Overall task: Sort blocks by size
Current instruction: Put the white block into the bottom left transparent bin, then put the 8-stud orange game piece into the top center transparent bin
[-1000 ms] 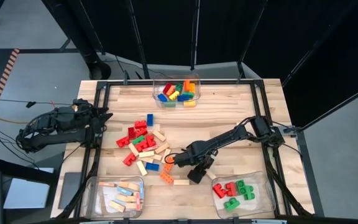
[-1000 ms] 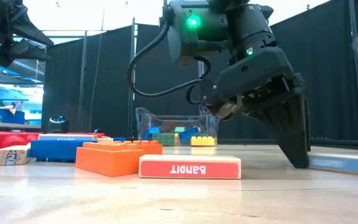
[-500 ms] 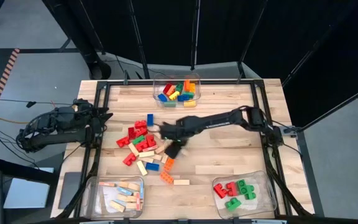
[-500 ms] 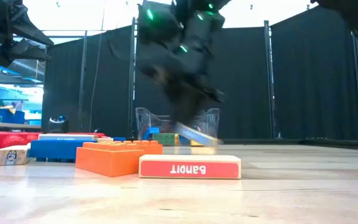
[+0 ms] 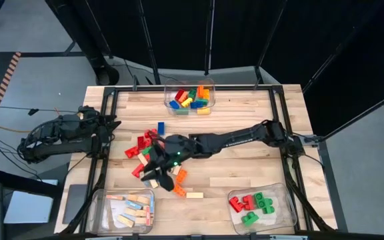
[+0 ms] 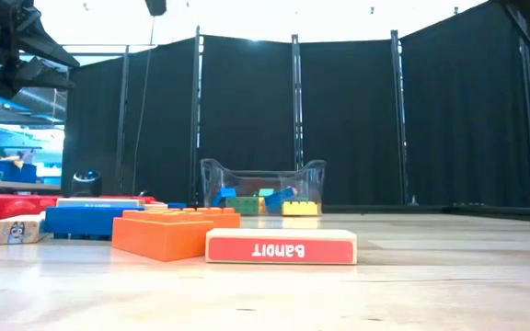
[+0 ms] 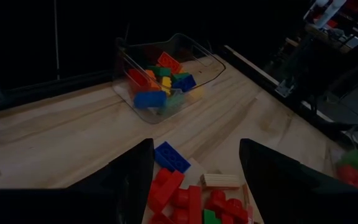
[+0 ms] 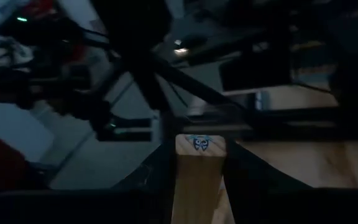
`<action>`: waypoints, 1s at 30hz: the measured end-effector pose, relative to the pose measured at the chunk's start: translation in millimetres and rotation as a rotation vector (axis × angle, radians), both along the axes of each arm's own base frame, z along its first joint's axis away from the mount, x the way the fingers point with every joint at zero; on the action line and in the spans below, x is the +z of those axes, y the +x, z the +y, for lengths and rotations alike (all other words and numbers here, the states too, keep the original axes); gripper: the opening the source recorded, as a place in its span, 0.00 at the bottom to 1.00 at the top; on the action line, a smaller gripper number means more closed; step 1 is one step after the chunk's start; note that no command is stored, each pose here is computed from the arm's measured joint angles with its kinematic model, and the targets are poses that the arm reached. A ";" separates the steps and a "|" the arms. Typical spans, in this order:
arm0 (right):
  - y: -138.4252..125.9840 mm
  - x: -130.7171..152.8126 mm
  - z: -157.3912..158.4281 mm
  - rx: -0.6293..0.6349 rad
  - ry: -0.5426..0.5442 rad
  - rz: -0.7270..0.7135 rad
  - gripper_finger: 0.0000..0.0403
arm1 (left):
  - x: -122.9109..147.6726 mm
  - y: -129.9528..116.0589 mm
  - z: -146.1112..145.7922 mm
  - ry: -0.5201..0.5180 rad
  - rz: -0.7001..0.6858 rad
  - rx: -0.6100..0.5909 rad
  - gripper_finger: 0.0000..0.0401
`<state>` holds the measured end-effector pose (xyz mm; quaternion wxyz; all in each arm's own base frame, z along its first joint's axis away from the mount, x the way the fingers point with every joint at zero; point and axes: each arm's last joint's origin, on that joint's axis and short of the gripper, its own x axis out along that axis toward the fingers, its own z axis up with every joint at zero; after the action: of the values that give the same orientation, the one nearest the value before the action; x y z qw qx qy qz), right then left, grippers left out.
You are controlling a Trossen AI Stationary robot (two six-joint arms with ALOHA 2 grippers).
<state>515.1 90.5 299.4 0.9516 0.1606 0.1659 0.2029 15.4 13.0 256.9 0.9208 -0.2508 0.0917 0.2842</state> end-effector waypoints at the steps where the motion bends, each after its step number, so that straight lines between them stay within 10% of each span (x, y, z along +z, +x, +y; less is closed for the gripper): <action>1: 0.5 -1.4 2.9 0.026 0.010 -0.004 0.29 | 0.0 -0.1 0.0 0.000 0.000 0.001 0.61; 20: 53.6 -72.5 37.0 0.201 0.235 -0.012 0.29 | -0.3 0.5 0.1 -0.001 0.004 0.002 0.61; 30: 51.5 -69.0 9.3 0.090 0.221 0.229 0.69 | -0.3 0.5 0.1 -0.001 0.004 0.002 0.61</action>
<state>566.6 99.8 230.4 0.8928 0.2788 0.2572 0.2428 15.9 13.1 256.6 0.9203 -0.2508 0.0936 0.2855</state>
